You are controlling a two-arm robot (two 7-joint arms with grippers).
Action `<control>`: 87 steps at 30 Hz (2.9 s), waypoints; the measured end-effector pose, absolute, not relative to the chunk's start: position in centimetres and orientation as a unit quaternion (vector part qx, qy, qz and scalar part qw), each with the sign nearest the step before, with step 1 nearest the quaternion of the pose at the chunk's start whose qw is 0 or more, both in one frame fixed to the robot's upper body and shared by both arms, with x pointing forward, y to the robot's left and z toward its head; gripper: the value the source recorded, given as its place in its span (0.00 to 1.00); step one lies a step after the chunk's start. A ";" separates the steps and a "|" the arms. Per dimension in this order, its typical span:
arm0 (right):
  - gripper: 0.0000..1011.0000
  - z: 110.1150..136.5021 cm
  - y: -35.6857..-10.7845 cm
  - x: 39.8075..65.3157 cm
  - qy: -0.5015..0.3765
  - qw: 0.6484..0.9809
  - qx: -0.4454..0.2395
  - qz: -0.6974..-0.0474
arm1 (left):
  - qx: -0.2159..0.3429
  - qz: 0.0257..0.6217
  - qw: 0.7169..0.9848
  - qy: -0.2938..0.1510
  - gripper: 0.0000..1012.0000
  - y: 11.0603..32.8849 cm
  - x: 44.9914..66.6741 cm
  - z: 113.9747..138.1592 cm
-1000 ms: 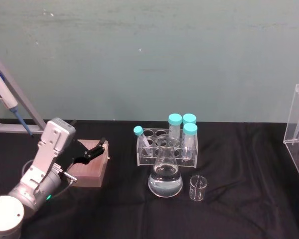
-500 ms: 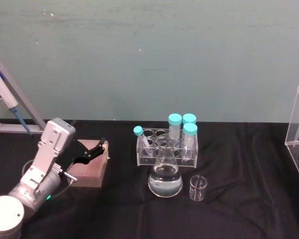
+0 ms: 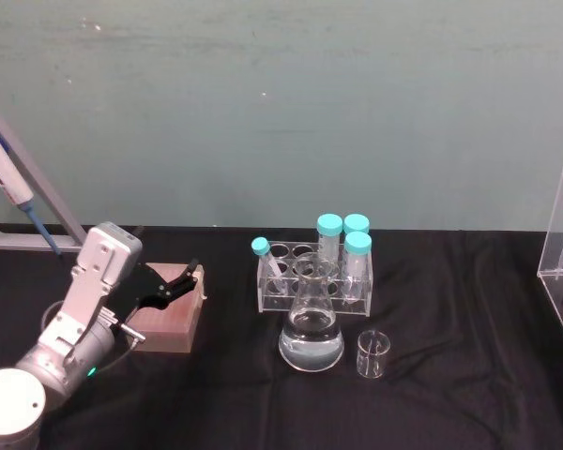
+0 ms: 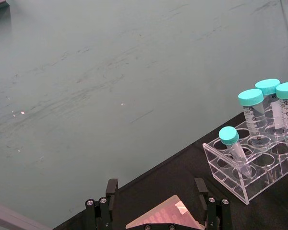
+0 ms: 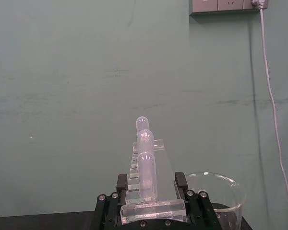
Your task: Place the experimental apparatus aside using one hand.
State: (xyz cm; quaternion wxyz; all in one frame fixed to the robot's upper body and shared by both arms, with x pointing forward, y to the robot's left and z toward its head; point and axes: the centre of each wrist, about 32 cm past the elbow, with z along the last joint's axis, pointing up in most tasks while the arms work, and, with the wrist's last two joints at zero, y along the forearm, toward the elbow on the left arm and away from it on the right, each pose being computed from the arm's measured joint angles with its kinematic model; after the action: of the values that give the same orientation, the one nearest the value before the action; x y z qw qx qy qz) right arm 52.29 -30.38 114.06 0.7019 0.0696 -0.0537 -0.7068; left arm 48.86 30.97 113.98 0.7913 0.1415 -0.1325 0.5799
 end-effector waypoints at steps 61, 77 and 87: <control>0.60 113.6 -30.4 52.2 -0.044 0.702 0.069 -0.707 | 0.141 0.580 0.791 -0.132 0.99 31.0 48.9 114.0; 0.97 113.6 -30.4 52.2 -0.044 0.702 0.068 -0.707 | 0.141 0.580 0.791 -0.132 0.99 31.0 48.9 114.0; 0.99 113.6 -30.4 52.2 -0.045 0.702 0.068 -0.707 | 0.141 0.580 0.791 -0.132 0.99 31.0 48.9 114.0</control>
State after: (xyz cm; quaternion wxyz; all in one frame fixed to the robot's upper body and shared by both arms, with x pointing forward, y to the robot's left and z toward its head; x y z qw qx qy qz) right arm 52.20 -30.42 113.65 0.7022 0.0683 -0.0445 -0.7073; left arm 48.86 30.97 113.98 0.7913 0.1415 -0.1325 0.5799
